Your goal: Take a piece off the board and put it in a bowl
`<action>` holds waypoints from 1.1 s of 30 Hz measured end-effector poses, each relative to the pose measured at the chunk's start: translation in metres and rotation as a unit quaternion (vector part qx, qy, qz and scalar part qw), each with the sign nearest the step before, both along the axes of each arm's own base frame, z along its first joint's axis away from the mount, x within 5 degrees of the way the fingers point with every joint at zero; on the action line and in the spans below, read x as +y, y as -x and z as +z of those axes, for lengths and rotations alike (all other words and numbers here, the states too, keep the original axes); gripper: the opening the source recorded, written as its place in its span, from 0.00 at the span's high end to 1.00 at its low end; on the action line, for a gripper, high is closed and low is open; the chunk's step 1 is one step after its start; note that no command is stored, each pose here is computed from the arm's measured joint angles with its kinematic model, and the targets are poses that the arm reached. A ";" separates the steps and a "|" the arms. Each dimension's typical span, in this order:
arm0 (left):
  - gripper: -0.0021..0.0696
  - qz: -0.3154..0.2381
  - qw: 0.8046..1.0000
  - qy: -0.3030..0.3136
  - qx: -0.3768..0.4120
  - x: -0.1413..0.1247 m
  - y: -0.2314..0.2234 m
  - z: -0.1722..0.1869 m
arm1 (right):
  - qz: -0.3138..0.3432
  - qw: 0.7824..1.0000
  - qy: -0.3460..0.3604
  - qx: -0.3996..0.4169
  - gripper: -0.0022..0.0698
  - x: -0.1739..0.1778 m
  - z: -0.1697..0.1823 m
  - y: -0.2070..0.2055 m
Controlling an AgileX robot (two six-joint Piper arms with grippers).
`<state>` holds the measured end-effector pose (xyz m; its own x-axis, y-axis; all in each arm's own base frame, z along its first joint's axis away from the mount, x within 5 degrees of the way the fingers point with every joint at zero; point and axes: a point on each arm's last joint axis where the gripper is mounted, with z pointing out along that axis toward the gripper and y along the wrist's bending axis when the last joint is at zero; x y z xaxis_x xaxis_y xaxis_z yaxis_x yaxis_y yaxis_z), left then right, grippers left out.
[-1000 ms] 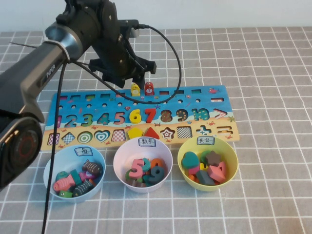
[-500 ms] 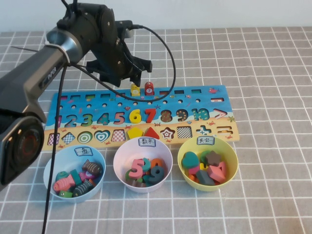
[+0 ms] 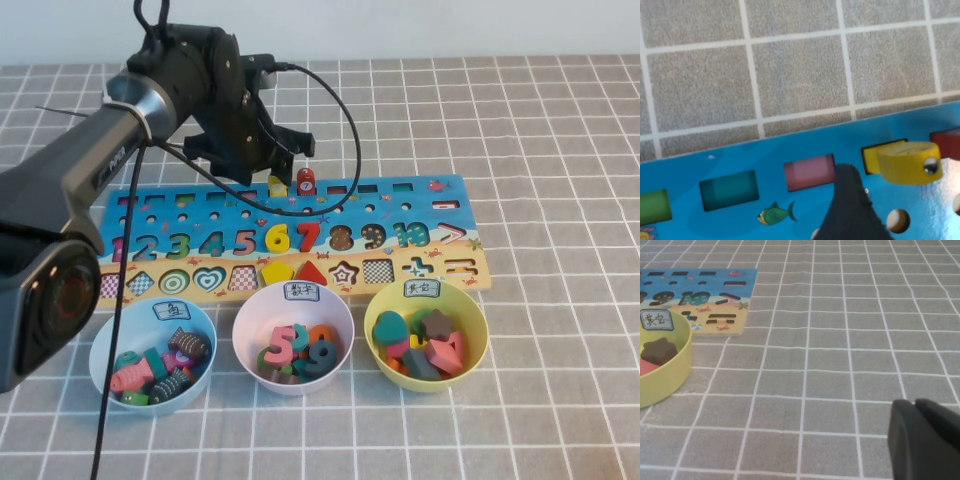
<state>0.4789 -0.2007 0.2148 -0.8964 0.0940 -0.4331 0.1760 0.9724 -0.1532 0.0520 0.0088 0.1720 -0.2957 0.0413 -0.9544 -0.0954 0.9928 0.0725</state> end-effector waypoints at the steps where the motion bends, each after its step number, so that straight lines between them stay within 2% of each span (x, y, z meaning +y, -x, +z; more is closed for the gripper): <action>1: 0.42 0.000 1.000 0.000 0.000 0.000 0.000 -0.001 | 0.000 1.000 0.000 0.000 0.99 0.000 0.000 0.000; 33: 0.42 0.002 1.000 0.005 -0.014 -0.003 -0.007 -0.014 | 0.000 1.000 0.000 0.000 0.99 0.000 0.000 0.000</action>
